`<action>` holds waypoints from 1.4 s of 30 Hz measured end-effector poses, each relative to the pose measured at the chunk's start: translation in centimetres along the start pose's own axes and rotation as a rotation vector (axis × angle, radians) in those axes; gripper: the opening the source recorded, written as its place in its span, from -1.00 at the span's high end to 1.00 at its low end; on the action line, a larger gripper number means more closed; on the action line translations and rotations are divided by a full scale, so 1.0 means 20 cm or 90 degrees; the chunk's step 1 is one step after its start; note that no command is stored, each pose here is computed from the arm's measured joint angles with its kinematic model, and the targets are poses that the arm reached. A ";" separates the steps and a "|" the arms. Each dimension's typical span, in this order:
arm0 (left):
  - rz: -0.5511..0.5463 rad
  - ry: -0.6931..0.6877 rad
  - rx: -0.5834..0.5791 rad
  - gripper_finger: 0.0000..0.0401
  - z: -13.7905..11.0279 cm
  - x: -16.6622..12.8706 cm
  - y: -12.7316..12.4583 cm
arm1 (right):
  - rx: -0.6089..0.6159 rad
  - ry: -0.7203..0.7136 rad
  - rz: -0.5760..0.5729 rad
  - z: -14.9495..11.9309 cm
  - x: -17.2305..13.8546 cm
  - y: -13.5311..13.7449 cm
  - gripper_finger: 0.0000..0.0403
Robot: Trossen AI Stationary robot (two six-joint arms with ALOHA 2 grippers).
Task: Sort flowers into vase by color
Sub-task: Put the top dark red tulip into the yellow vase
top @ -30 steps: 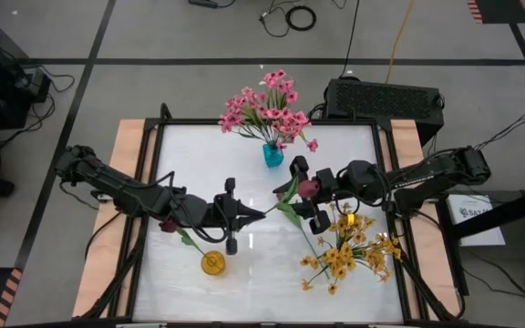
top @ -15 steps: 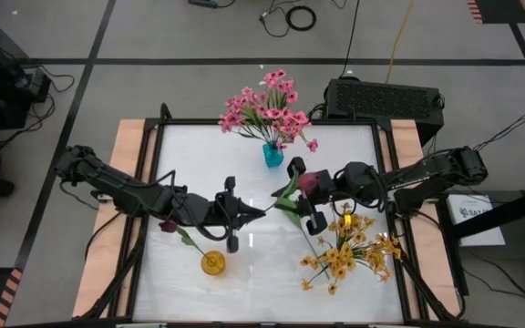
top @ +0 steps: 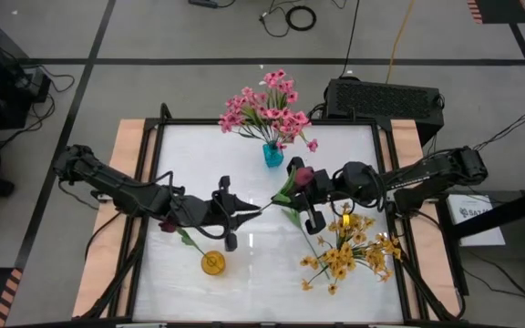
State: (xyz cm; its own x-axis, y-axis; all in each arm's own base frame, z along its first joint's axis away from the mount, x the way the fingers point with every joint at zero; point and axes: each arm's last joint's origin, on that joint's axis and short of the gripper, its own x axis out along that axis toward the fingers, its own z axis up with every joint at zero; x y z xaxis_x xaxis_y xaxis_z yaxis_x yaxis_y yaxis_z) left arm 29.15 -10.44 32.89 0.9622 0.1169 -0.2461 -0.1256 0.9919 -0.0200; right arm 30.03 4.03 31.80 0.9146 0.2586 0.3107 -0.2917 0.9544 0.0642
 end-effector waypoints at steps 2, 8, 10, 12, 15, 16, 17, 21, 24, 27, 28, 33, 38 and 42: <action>-0.003 0.019 -0.013 0.52 0.00 -0.04 -0.01 | 0.007 0.011 -0.002 -0.01 0.00 0.00 0.98; -0.020 0.057 -0.033 0.04 0.00 -0.18 -0.03 | 0.025 0.017 -0.015 -0.02 0.00 0.00 0.99; -0.020 0.046 -0.030 -0.04 0.01 -0.22 -0.04 | 0.036 0.009 -0.014 -0.01 0.00 0.00 0.99; -0.005 0.030 -0.014 -0.08 0.03 -0.25 -0.04 | 0.049 -0.002 -0.010 -0.01 0.01 0.00 0.99; 0.043 0.008 0.010 -0.10 0.04 -0.29 -0.04 | 0.060 -0.024 0.005 -0.05 0.03 0.02 1.00; 0.060 0.003 0.017 -0.10 0.04 -0.29 -0.04 | 0.066 -0.027 0.009 -0.07 0.05 0.03 1.00; 0.077 -0.001 0.021 -0.10 0.04 -0.29 -0.03 | 0.072 -0.026 0.013 -0.08 0.07 0.03 1.00; 0.103 -0.012 0.026 -0.10 0.05 -0.30 -0.02 | 0.078 -0.008 0.029 -0.13 0.19 0.06 1.00; 0.103 -0.014 0.027 -0.10 0.06 -0.31 -0.02 | 0.074 0.014 0.049 -0.18 0.28 0.08 1.00; 0.102 -0.013 0.027 -0.10 0.06 -0.31 -0.02 | 0.074 0.030 0.069 -0.20 0.35 0.09 1.00; 0.099 -0.014 0.027 -0.10 0.06 -0.31 -0.03 | 0.076 0.032 0.071 -0.21 0.38 0.08 1.00; 0.095 -0.019 0.033 -0.10 0.07 -0.33 -0.03 | 0.090 0.057 0.063 -0.31 0.45 0.06 1.00; 0.100 -0.022 0.037 -0.10 0.08 -0.36 0.00 | 0.097 0.048 0.064 -0.36 0.50 0.06 1.00; 0.104 -0.010 0.049 -0.10 0.08 -0.39 0.01 | 0.096 0.054 0.063 -0.37 0.52 0.05 1.00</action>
State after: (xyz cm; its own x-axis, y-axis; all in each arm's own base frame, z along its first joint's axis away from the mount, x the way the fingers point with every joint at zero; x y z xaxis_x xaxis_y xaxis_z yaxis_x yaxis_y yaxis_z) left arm 22.01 -10.99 36.30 0.9342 0.2772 -0.2246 -0.2626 0.9604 0.0929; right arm 41.25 8.84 27.97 0.8976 0.3681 0.2424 -0.4144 0.8922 0.1797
